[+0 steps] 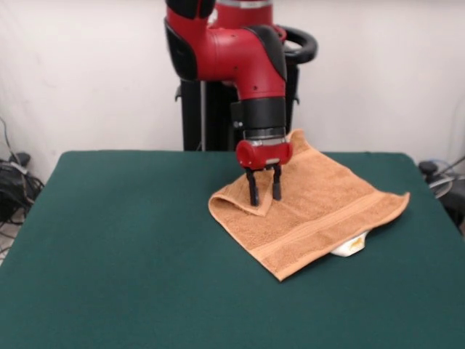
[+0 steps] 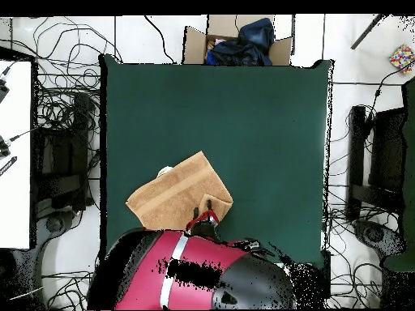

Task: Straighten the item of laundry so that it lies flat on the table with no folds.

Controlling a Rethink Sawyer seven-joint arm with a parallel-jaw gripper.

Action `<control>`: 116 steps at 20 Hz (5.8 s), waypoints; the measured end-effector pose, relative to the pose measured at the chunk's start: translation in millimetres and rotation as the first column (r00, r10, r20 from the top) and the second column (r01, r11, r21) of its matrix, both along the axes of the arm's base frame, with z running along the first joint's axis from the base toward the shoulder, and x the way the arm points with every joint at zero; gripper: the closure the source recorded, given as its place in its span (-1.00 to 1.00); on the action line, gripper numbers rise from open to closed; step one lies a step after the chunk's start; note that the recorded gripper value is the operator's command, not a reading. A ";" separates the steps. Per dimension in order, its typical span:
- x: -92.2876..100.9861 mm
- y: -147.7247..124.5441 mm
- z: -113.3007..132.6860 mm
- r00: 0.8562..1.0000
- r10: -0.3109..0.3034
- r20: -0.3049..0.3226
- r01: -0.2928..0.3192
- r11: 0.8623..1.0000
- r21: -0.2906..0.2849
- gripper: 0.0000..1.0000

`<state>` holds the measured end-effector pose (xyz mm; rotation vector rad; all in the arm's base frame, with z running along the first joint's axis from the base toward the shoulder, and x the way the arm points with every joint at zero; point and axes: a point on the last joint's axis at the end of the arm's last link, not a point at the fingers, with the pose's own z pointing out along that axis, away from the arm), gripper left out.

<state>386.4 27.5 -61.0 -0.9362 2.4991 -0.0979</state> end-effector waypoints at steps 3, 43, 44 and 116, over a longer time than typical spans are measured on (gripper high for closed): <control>0.3 0.3 0.3 1.000 0.001 0.000 -0.001 1.000 -0.001 -1.00; 6.5 -17.9 8.2 0.990 -0.038 -0.135 0.027 0.996 -0.082 -1.00; 6.5 -18.4 8.4 0.989 -0.039 -0.139 0.027 0.996 -0.085 -1.00; -50.4 -89.0 27.3 0.895 -0.171 -0.412 -0.094 0.831 -0.548 -1.00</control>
